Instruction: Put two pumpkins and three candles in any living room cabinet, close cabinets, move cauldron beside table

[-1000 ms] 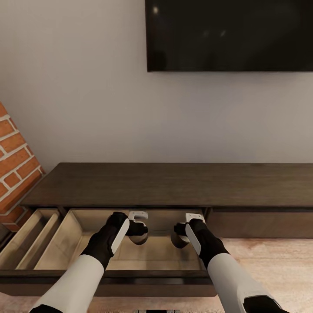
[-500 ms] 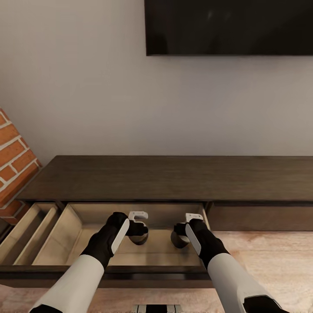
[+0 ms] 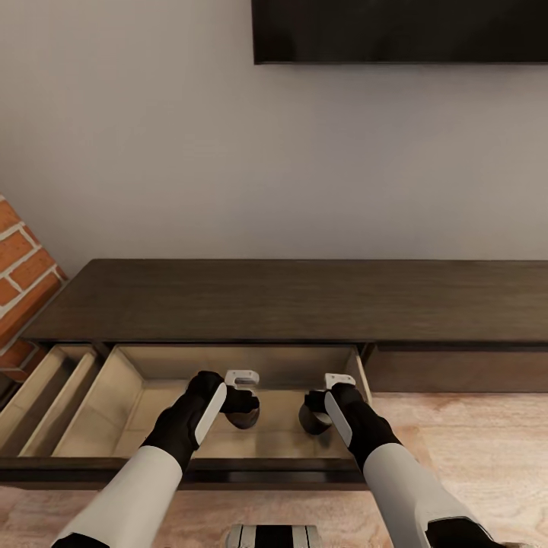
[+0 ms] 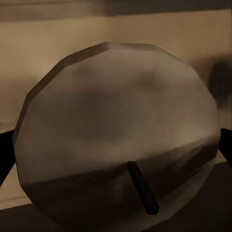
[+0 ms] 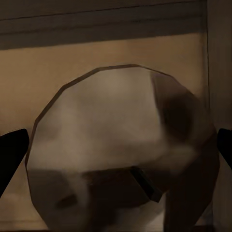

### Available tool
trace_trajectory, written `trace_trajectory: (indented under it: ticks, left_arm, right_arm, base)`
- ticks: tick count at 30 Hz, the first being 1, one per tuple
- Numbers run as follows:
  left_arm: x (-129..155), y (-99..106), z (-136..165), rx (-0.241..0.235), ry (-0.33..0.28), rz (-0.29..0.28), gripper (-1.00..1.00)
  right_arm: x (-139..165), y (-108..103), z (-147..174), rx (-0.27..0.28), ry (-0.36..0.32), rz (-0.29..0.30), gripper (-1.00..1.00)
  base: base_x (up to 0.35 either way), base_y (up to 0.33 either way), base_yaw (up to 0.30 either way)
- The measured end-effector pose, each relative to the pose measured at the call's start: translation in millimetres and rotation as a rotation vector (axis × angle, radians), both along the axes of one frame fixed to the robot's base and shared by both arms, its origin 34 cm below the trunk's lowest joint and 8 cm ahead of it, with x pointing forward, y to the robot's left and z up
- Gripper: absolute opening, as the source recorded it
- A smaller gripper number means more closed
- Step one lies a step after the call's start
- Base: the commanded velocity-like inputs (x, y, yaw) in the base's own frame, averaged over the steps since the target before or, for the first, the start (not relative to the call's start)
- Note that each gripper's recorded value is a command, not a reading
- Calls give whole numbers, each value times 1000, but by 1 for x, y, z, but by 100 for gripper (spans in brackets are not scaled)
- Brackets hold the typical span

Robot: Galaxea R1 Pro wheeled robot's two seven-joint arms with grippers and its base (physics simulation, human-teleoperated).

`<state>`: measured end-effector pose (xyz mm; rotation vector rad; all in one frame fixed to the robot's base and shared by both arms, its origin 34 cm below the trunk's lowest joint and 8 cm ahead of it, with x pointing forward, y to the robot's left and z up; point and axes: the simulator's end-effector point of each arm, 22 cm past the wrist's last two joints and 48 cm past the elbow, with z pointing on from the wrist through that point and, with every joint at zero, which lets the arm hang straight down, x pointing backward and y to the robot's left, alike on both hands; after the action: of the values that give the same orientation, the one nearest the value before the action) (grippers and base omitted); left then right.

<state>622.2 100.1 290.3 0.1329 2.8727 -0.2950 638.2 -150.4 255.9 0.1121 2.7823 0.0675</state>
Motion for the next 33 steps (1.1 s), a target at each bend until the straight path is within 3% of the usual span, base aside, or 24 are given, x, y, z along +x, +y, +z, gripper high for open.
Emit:
trace_trajectory:
  ticks: [14, 33]
  left_arm:
    - [-9, 0, -23, 0, 40, 0, -100]
    - [-12, 0, -30, 0, 51, 0, -100]
  right_arm:
    - [-10, 0, -23, 0, 40, 0, -100]
    - [-13, 0, -30, 0, 51, 0, -100]
  base:
    - [0, 0, 0]
    - [0, 0, 0]
